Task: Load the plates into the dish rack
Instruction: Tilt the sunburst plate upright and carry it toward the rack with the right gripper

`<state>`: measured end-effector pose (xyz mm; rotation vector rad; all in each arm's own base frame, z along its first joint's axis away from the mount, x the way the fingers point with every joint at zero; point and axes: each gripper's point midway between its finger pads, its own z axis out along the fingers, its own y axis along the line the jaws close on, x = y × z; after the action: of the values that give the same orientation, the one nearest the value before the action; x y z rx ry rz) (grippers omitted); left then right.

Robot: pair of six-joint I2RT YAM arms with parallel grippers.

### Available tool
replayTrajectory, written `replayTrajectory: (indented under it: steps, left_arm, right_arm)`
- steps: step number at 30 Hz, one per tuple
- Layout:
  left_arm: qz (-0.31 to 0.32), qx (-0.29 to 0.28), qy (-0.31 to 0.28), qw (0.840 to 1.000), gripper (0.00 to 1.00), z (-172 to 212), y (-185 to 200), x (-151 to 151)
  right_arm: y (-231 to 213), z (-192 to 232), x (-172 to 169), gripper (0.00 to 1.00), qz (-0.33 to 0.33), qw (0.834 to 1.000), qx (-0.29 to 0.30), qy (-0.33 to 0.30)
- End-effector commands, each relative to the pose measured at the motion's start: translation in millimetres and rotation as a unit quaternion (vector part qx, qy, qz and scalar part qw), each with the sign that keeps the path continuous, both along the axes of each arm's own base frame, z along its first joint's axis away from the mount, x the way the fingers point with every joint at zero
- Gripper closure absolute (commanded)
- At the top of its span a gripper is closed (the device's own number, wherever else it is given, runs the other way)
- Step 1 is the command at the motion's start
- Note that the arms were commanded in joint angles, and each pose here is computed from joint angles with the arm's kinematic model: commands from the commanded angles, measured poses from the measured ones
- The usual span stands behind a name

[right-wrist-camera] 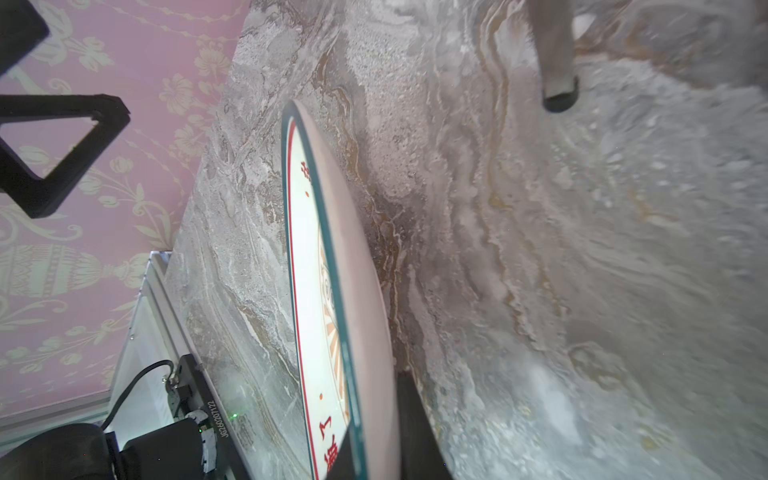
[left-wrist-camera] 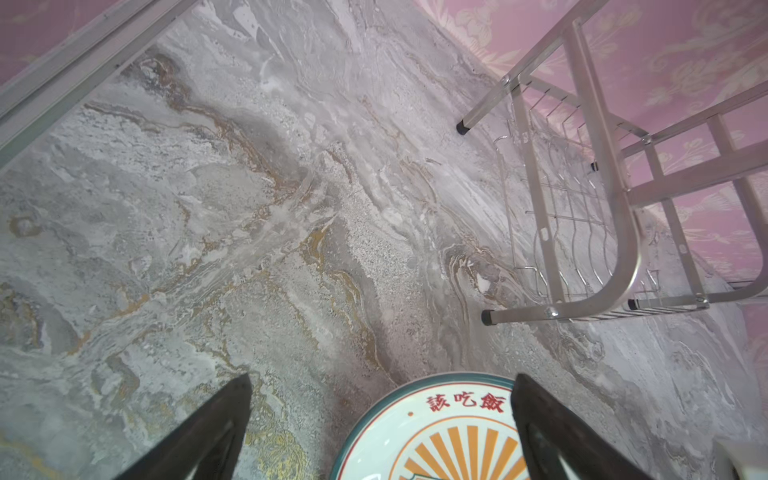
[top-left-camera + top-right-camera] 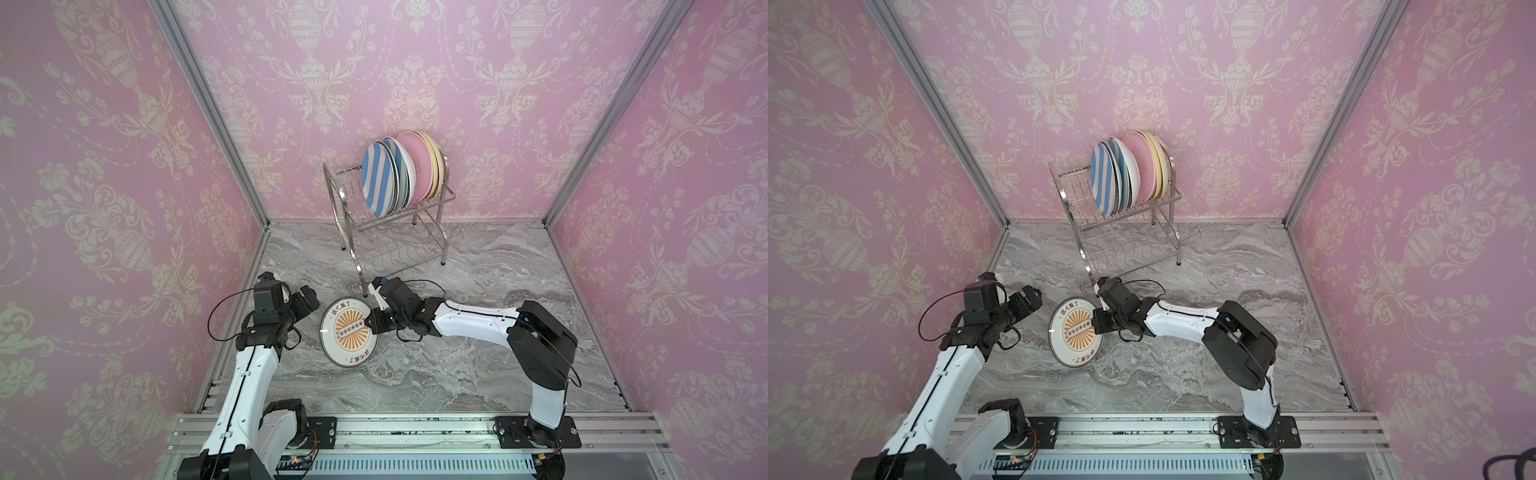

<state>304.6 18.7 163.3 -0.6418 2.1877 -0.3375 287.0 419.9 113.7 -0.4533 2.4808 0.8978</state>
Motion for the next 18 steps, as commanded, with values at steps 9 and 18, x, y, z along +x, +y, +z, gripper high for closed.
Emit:
replayTrajectory:
  steps: [9,18]
  left_arm:
    - [-0.049,-0.022,-0.041,0.998,0.01,22,-19,24]
    - [-0.131,-0.020,-0.098,0.986,0.01,57,-56,40]
  right_arm:
    - [-101,133,22,1.00,-0.070,0.969,-0.147,-0.185]
    - [-166,261,27,1.00,-0.153,0.923,-0.188,-0.299]
